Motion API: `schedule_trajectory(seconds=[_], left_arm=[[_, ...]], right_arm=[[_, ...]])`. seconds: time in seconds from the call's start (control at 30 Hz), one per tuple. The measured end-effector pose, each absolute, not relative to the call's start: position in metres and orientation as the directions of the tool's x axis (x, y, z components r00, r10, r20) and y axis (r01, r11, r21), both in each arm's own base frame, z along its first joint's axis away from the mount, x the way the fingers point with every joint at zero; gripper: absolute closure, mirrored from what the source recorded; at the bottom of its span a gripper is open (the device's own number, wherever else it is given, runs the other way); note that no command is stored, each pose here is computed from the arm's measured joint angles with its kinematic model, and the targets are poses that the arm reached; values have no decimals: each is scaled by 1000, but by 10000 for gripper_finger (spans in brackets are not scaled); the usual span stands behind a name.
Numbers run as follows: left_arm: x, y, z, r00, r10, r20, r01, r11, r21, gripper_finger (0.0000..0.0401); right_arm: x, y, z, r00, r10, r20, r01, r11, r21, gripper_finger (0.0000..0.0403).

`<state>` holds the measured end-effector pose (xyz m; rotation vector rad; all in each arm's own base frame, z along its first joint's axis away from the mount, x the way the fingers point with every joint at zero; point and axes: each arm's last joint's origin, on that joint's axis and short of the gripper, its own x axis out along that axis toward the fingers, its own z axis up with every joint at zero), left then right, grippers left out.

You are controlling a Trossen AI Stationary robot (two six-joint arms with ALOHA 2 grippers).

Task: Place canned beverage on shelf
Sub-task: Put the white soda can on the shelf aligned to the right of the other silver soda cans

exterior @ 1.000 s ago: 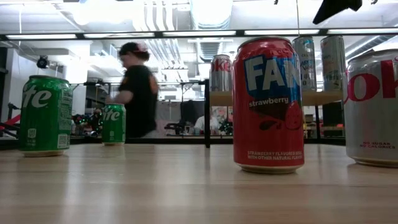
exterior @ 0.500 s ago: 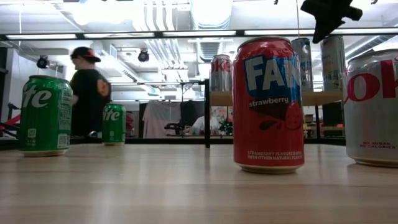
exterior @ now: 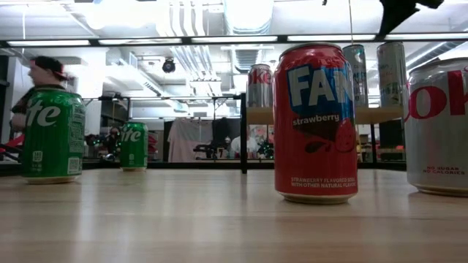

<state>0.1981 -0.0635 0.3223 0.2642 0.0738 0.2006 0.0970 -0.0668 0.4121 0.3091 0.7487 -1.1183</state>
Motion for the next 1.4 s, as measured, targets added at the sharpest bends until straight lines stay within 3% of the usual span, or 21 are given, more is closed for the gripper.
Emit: schedule_trajectory(seconds=[0.17,0.4,0.7,1.4], left_arm=[[201,-65,324,978,206,-17,-194,943,270,110],[205,-66,323,978,206,-15,-194,939,285,110],[204,-66,323,978,206,-10,-195,939,282,110],[204,-66,323,978,206,-10,-195,940,279,110]], right_arm=[[88,-61,415,291,-671,-682,890,452,-64,394],[94,-66,406,189,-721,-666,919,369,-139,394],[106,-74,395,119,-740,-662,914,343,-219,394],[112,-76,391,141,-708,-692,884,405,-234,394]])
